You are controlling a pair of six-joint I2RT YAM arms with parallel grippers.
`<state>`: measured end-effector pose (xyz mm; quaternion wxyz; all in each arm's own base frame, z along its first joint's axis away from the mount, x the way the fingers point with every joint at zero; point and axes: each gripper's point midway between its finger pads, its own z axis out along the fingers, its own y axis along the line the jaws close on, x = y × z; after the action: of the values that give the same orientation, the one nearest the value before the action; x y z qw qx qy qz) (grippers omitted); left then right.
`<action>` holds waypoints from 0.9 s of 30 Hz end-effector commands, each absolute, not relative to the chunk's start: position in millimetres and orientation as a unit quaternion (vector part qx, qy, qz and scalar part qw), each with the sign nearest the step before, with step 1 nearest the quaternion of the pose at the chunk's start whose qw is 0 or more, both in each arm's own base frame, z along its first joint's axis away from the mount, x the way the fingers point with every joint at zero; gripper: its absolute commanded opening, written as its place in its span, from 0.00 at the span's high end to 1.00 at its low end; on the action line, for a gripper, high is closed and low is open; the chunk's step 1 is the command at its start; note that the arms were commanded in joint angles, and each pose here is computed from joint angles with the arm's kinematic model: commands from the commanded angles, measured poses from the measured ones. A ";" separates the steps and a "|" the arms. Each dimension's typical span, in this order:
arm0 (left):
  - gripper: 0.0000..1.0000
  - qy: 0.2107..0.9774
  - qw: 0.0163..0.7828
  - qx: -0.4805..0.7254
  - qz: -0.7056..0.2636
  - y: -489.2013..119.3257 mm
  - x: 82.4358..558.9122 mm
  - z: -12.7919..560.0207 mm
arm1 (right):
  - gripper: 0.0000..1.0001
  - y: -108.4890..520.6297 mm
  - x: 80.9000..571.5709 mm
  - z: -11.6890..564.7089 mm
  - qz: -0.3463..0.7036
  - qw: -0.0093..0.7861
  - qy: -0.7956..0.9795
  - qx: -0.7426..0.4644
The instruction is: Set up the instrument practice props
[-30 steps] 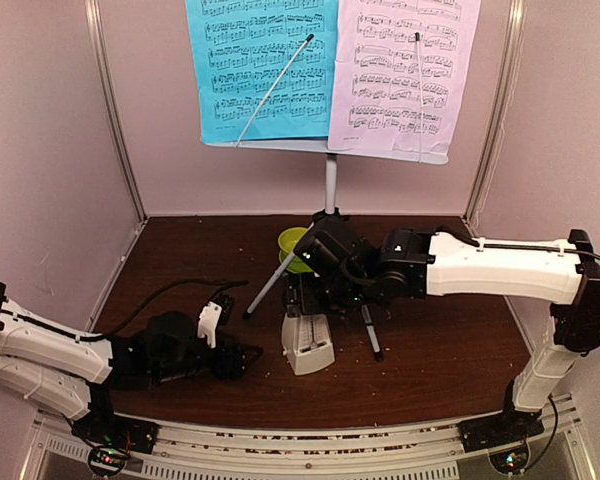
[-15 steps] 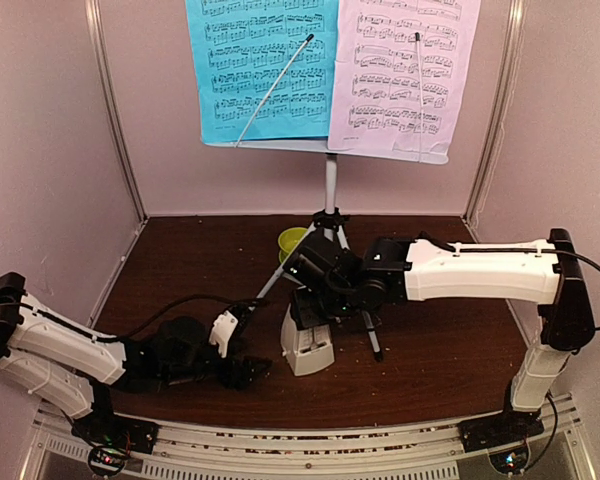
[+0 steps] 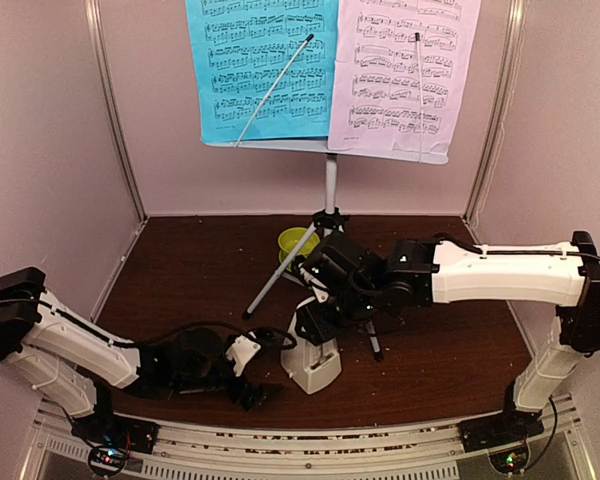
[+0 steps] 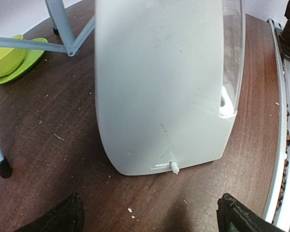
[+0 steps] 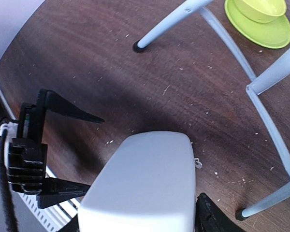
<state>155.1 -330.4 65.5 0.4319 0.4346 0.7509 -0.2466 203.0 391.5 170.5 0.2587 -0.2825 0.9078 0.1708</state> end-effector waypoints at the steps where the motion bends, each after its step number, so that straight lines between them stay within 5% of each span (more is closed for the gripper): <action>1: 0.02 0.725 0.458 0.450 -0.251 -345.9 150.4 73.1 | 0.70 407.0 197.9 202.3 0.244 0.292 0.872 -0.307; 27: 0.05 0.736 0.465 0.408 -0.274 -367.7 124.7 54.9 | 0.78 402.1 155.6 207.0 0.324 0.259 0.827 -0.380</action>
<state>125.1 -355.4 41.2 0.4492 0.4267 0.7461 -0.2440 159.5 391.5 168.4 0.2242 -0.3763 0.8576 0.2695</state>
